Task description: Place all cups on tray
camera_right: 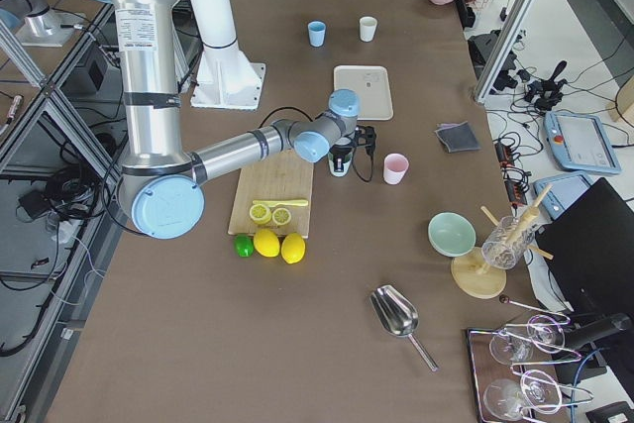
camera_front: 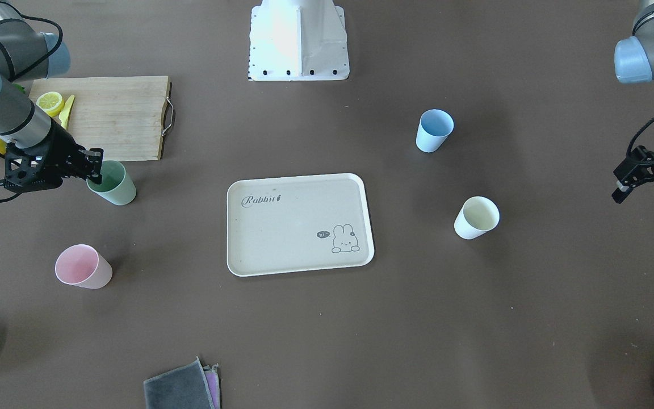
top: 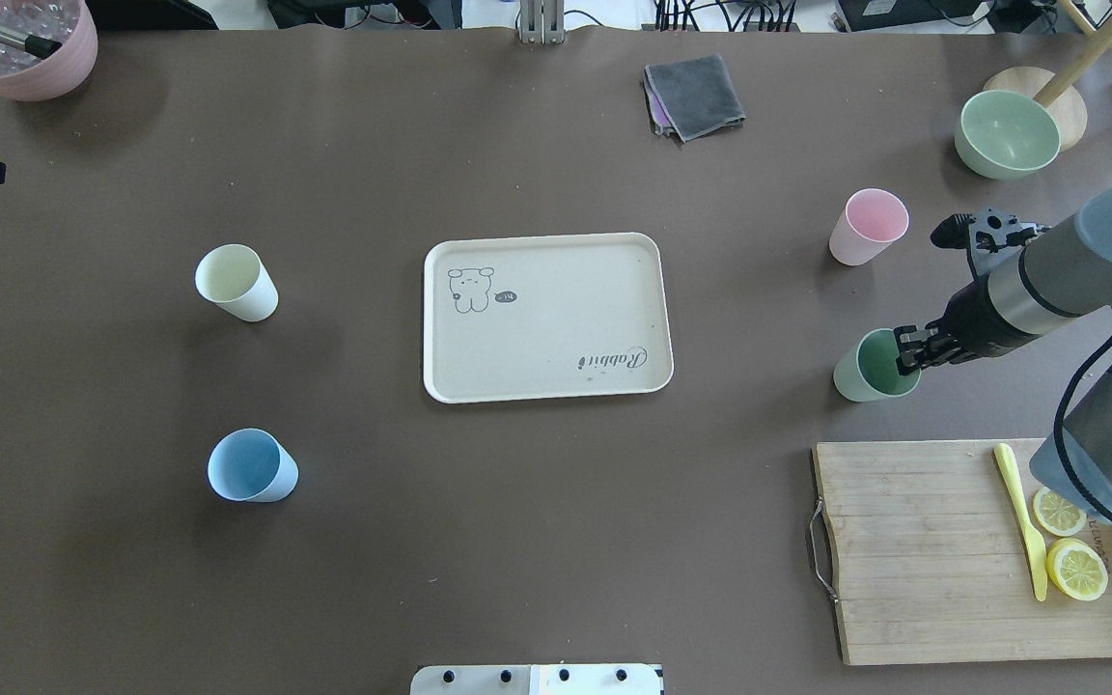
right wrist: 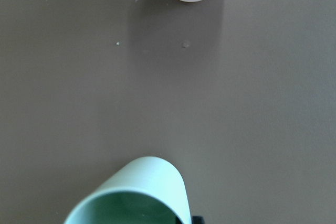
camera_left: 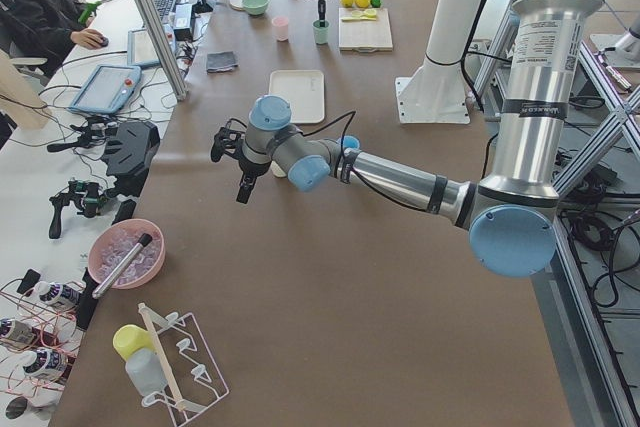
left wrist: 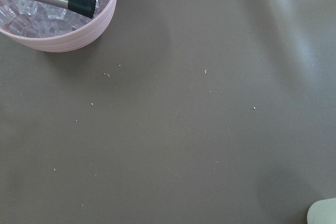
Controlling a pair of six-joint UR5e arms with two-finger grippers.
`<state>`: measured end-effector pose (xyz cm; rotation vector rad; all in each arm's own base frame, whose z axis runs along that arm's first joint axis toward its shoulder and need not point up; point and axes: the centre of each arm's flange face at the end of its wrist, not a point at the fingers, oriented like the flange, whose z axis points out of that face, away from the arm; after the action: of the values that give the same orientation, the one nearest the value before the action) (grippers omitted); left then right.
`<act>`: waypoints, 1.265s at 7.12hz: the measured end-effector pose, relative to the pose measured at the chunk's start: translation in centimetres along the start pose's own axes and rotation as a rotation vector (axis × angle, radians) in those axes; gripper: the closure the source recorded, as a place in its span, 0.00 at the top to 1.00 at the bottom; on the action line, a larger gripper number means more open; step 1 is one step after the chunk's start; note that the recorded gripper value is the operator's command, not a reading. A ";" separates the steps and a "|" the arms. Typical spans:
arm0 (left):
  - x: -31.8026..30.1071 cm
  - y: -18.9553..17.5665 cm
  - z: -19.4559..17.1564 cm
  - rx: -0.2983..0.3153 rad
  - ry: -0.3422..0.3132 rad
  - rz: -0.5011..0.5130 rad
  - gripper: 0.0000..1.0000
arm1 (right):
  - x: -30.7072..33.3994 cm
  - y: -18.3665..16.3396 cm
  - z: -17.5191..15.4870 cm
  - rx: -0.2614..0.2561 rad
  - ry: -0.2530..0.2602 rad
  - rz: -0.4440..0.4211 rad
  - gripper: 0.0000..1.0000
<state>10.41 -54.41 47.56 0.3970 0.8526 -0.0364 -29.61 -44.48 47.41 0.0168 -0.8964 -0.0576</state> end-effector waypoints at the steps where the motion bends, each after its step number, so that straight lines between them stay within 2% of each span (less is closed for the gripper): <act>1: 0.0 0.0 0.0 -0.001 0.000 0.000 0.98 | -0.6 -0.5 -1.0 -0.005 -0.033 -0.001 0.00; 3: -0.1 0.0 0.1 -0.004 -0.001 -0.001 0.98 | -2.9 -2.5 -3.9 -0.004 -0.105 0.011 0.00; 4: -0.1 0.0 0.1 -0.004 -0.001 -0.001 0.98 | -5.3 -3.8 -4.9 -0.001 -0.117 0.029 0.00; 5: 0.0 0.0 0.1 -0.002 0.000 0.000 0.98 | -8.6 -5.3 -5.8 0.000 -0.110 0.049 0.00; 7: 0.1 -0.1 0.0 0.003 0.003 0.004 0.98 | -16.9 -7.4 -6.4 -0.002 -0.057 0.067 0.00; 9: 0.2 -0.1 0.1 0.004 0.004 0.007 0.98 | -23.3 -8.6 -4.6 -0.011 -0.025 0.080 0.00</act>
<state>10.54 -54.54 47.43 0.4036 0.8557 -0.0310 -40.86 -51.79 26.04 -0.0296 -0.9206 0.0121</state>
